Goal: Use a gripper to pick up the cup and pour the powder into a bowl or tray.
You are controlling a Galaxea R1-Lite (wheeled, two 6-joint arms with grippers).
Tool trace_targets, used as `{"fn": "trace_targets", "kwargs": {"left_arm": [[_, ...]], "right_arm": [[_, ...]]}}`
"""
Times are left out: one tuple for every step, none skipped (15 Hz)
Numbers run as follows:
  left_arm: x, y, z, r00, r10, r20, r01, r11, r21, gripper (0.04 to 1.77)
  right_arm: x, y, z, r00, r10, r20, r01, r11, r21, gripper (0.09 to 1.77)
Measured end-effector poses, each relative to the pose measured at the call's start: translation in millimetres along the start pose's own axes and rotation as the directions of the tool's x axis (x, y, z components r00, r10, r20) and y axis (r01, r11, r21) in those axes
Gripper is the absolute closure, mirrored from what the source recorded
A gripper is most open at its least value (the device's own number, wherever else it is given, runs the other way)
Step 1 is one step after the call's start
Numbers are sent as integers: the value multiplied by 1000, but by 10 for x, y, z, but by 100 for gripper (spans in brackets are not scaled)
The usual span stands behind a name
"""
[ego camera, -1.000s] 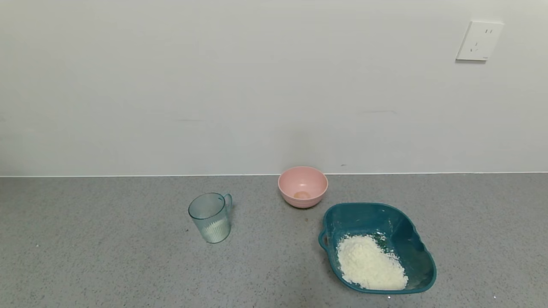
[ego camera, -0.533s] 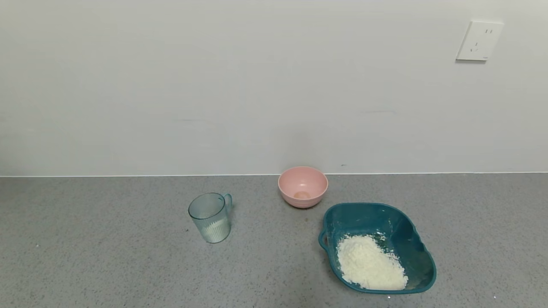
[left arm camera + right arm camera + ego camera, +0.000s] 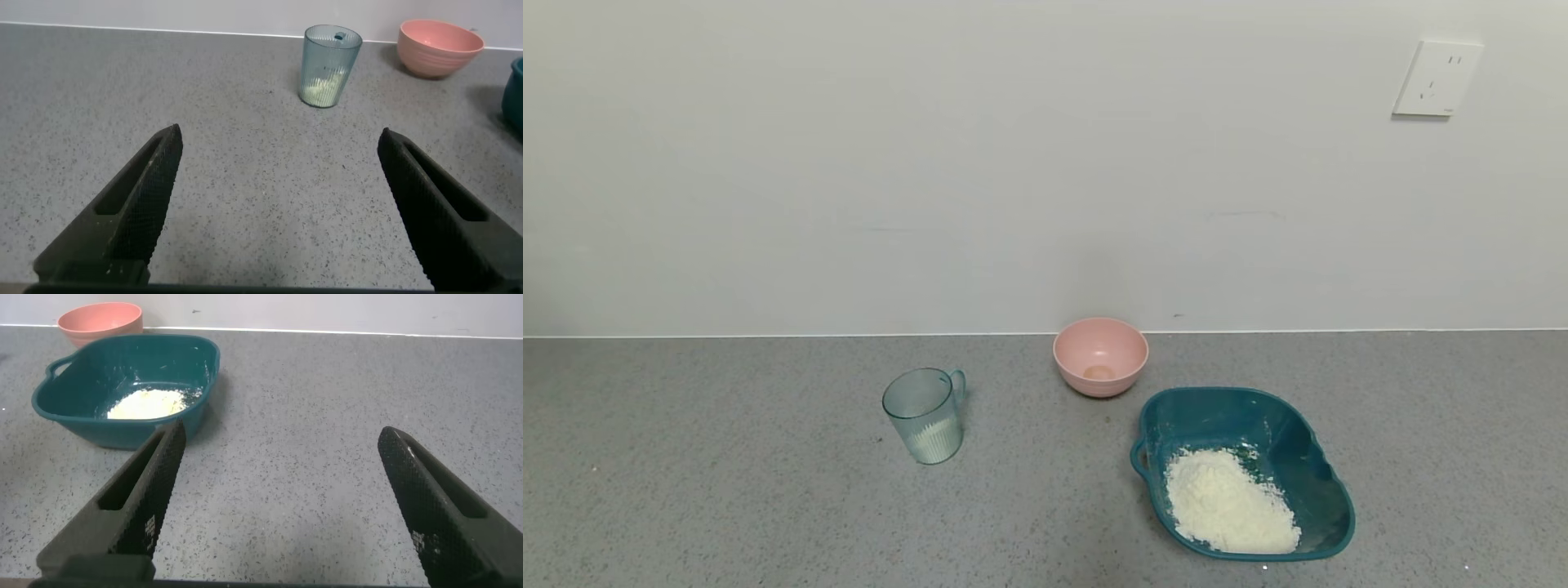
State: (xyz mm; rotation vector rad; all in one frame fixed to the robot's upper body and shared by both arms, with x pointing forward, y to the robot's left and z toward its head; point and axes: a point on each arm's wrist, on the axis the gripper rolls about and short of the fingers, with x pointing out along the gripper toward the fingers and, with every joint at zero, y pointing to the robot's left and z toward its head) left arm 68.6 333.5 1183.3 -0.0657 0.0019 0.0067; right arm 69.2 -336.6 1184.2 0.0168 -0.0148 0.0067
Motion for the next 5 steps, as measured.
{"fn": "trace_targets", "kwargs": {"left_arm": [[1, 0, -2, 1000, 1, 0, -1, 1000, -12, 9], [1, 1, -4, 1000, 2, -1, -2, 1000, -19, 9], [1, 1, -4, 1000, 2, -1, -2, 1000, -23, 9], [1, 1, -4, 1000, 2, -1, -2, 1000, -25, 9], [1, 1, -3, 1000, 2, -1, -2, 1000, -26, 9]], "right_arm": [[0, 0, 0, 1000, 0, 0, 0, 1000, 0, 15], [0, 0, 0, 1000, 0, 0, 0, 1000, 0, 15], [0, 0, 0, 1000, 1, 0, -1, 1000, 0, 15], [0, 0, 0, 1000, 0, 0, 0, 1000, -1, 15], [0, 0, 0, 1000, 1, 0, -1, 1000, -2, 15]]}}
